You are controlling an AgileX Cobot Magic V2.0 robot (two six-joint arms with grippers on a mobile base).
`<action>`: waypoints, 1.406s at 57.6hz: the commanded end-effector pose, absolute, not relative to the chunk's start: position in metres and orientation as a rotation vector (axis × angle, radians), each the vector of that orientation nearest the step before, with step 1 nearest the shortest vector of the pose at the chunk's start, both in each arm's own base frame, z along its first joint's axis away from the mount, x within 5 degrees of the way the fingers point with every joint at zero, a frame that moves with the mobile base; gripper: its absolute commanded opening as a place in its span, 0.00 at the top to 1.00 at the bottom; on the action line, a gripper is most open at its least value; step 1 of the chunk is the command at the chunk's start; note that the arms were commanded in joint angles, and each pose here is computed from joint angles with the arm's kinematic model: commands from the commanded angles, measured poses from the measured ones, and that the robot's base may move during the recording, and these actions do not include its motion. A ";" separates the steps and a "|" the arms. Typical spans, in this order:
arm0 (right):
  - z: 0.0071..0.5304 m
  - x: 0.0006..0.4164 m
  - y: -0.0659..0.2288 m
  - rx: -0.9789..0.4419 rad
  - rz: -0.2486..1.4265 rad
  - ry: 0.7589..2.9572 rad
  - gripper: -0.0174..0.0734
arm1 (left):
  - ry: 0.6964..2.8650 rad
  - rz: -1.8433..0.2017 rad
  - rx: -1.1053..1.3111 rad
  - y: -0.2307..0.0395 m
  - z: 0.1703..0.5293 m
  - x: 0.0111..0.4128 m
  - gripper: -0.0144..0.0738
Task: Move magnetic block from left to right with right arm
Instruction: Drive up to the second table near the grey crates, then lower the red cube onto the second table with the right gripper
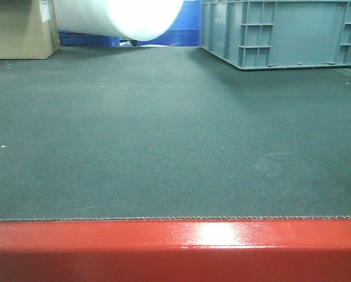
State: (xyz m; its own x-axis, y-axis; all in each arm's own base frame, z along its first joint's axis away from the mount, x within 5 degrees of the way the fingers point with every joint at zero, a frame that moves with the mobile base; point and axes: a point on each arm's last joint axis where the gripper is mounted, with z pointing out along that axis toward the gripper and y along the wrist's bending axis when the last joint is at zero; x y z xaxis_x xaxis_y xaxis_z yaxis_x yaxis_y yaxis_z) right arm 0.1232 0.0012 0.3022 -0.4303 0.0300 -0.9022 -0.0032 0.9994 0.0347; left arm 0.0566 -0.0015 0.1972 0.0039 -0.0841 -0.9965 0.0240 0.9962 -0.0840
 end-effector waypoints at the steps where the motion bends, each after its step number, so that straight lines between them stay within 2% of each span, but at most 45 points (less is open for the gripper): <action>1: 0.316 0.148 0.000 0.017 0.031 2.046 0.54 | 1.481 -0.088 -0.051 -0.001 0.202 0.056 0.97; 10: 0.312 0.182 0.009 -0.035 0.060 2.187 0.54 | 1.481 -0.088 -0.051 -0.001 0.202 0.056 0.97; 21: 0.302 0.214 0.040 -0.107 0.165 2.358 0.54 | 1.481 -0.088 -0.051 -0.001 0.202 0.056 0.97; 37: 0.284 0.252 0.108 -0.090 0.260 2.635 0.54 | 1.481 -0.088 -0.051 -0.001 0.202 0.056 0.97; 51: 0.268 0.277 0.173 -0.036 0.288 2.791 0.54 | 1.481 -0.088 -0.051 -0.001 0.202 0.056 0.97; 66: 0.260 0.301 0.235 -0.131 0.238 2.900 0.54 | 1.481 -0.088 -0.051 -0.001 0.202 0.056 0.97; 81: 0.253 0.322 0.261 -0.121 0.149 3.003 0.54 | 1.481 -0.088 -0.051 -0.001 0.202 0.056 0.97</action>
